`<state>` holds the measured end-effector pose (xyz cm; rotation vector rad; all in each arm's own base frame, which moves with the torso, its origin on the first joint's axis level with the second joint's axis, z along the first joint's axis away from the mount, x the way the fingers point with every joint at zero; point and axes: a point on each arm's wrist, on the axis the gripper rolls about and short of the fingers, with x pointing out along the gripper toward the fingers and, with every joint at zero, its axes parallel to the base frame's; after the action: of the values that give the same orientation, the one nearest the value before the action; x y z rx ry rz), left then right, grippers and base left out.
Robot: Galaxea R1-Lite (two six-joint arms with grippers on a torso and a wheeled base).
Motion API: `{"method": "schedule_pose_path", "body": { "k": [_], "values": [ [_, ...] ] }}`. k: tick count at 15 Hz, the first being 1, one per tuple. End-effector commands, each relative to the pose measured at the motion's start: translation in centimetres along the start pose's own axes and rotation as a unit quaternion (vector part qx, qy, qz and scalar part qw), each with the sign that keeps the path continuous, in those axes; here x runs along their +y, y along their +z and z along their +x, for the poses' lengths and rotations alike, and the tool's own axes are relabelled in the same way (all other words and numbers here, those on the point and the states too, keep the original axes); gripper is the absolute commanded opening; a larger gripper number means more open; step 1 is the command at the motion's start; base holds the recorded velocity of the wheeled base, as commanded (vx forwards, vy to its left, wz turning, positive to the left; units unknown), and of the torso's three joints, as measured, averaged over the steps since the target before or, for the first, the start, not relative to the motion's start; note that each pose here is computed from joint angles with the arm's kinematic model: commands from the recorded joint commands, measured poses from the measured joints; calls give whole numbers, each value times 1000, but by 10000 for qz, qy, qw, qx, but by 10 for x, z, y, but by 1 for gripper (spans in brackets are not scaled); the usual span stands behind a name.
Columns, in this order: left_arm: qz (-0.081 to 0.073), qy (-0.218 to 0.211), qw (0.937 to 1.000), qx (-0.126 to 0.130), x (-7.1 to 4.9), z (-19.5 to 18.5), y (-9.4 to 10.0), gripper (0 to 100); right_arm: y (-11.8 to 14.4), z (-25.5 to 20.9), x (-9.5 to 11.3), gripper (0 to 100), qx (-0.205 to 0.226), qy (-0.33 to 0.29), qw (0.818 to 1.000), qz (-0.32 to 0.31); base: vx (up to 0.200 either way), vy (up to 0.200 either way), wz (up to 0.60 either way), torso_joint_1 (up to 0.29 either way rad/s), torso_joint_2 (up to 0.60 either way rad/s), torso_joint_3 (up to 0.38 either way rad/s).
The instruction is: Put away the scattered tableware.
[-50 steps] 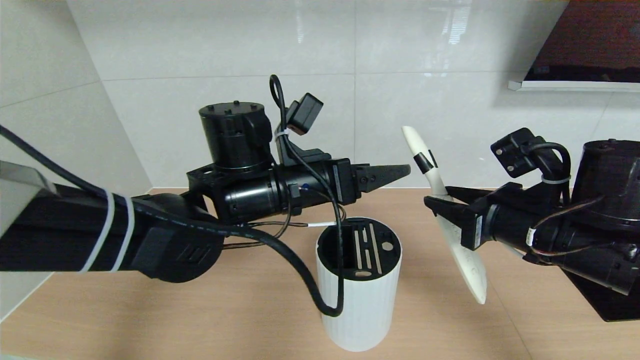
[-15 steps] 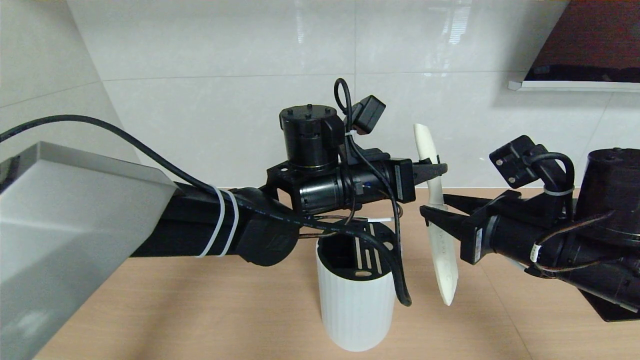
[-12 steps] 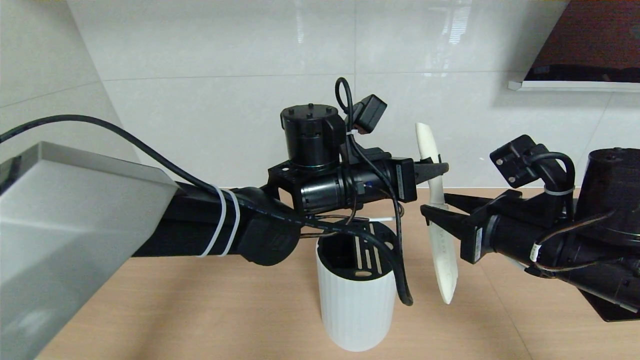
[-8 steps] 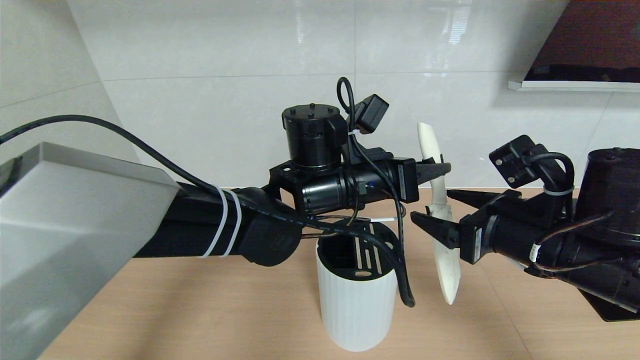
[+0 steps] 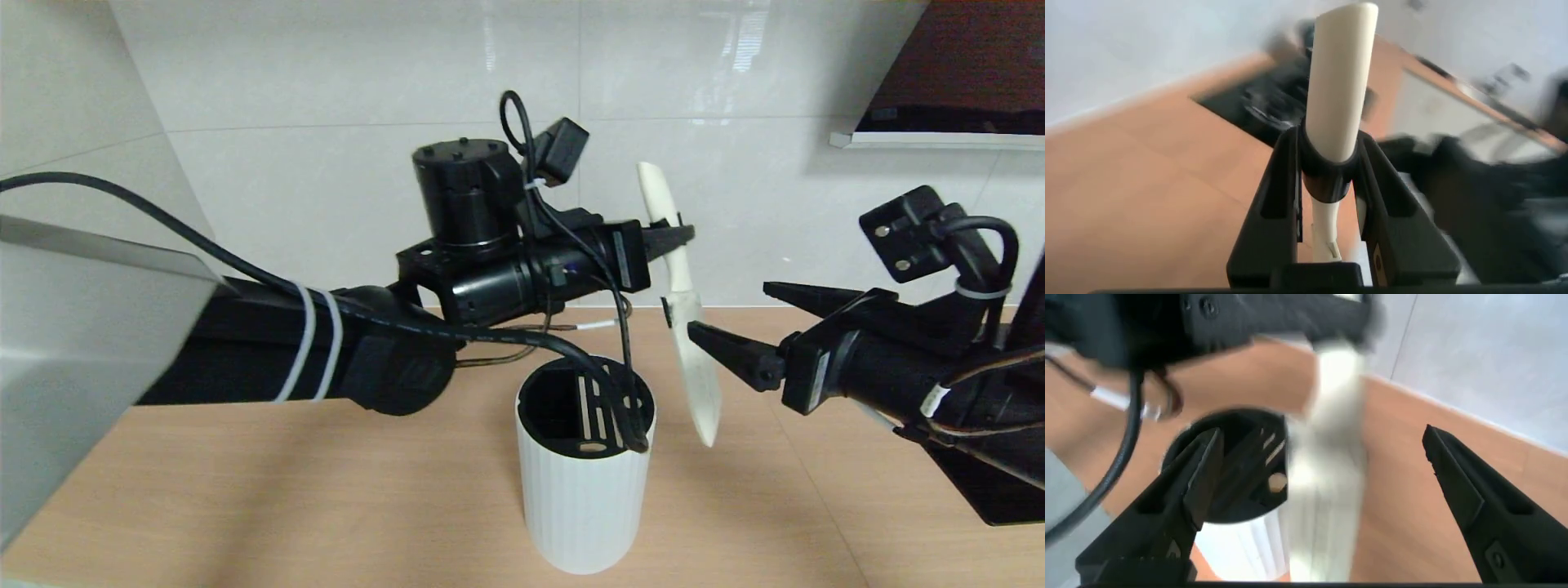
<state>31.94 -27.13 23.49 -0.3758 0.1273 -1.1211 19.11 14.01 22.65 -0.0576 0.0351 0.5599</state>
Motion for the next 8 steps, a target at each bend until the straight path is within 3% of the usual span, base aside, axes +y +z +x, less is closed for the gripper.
{"method": "schedule_pose_path", "body": {
  "k": [1,3,4,6,8],
  "values": [
    [225,341,9984,-391,-2,-37,33,0,15,-19,-4,100,-347,-118,9993,30,0,0,0,0,0,0],
    [585,826,9916,-804,-5,-94,46,0,24,-32,-18,100,-570,-464,9973,64,0,0,0,0,0,0],
    [695,882,9895,-909,-5,-103,47,0,22,-32,-24,100,-543,-607,9966,85,0,0,0,0,0,0],
    [1244,1039,9787,-1261,-8,-136,42,0,19,-27,-33,100,-462,-815,9955,142,0,0,0,0,0,0],
    [1491,1105,9714,-1484,-10,-150,48,0,9,-18,-34,100,-224,-831,9962,138,0,0,0,0,0,0]
  ]
}}
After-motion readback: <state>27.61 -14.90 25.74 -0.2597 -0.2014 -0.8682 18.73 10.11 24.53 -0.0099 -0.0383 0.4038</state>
